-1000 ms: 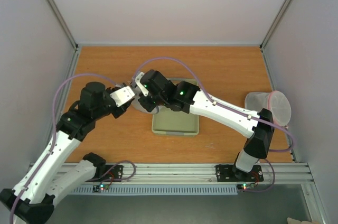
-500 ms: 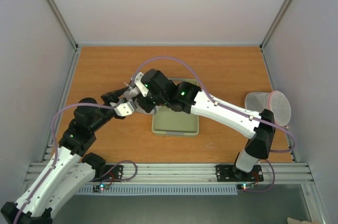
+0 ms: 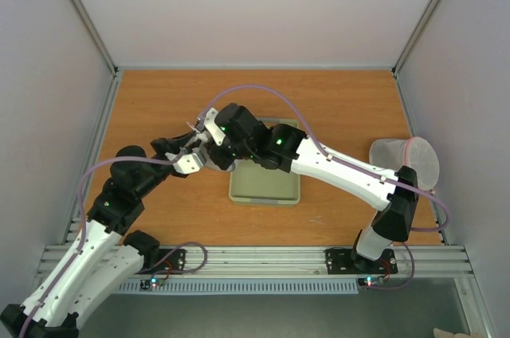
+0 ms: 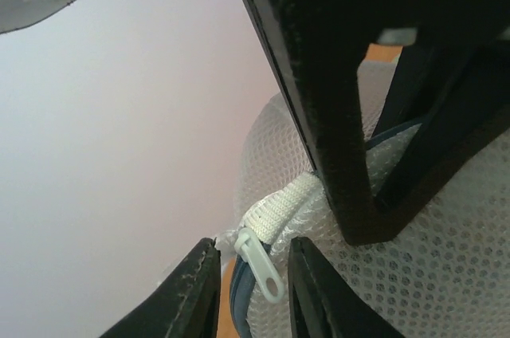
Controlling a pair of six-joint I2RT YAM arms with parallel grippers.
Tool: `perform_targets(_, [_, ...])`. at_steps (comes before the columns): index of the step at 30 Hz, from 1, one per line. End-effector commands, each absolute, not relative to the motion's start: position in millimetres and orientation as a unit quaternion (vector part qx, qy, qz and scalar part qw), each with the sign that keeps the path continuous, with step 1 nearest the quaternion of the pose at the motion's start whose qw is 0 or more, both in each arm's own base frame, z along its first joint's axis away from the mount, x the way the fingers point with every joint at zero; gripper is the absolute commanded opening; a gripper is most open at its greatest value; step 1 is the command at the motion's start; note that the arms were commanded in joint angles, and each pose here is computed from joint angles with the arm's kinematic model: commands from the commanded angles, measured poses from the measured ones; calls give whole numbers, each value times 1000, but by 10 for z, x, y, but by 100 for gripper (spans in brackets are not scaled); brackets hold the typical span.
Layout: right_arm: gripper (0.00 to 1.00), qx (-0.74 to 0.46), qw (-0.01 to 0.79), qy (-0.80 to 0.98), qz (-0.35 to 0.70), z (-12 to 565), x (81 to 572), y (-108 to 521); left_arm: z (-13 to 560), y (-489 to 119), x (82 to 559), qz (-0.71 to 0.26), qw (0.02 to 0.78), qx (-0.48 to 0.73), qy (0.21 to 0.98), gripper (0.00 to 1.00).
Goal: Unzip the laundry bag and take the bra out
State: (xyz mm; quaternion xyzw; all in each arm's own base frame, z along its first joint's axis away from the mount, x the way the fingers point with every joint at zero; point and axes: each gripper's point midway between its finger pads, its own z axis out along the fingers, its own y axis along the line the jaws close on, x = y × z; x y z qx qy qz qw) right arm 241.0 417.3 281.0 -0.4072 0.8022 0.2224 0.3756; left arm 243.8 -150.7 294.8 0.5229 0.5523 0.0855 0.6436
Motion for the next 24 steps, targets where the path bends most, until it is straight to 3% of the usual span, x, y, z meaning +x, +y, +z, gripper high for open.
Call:
perform_targets(1, [1, -404, 417, 774, 254, 3178, 2349, 4183, 3158, -1470, 2477, 103, 659, 507, 545, 24])
perform_targets(6, [1, -407, 419, 770, 258, 3197, 2333, 4188, 3162, -1460, 2475, 106, 658, 508, 546, 13])
perform_targets(9, [1, -408, 419, 769, 256, 3197, 2332, 4183, 3182, -1448, 2471, 106, 659, 504, 548, 1])
perform_targets(15, [1, -410, 430, 769, 237, 3183, 2369, 4114, 3270, -1400, 2433, 77, 653, 477, 584, 1])
perform_targets(24, [1, -481, 485, 705, 190, 3144, 2347, 3866, 2958, -1409, 2197, -142, 518, 332, 775, 1])
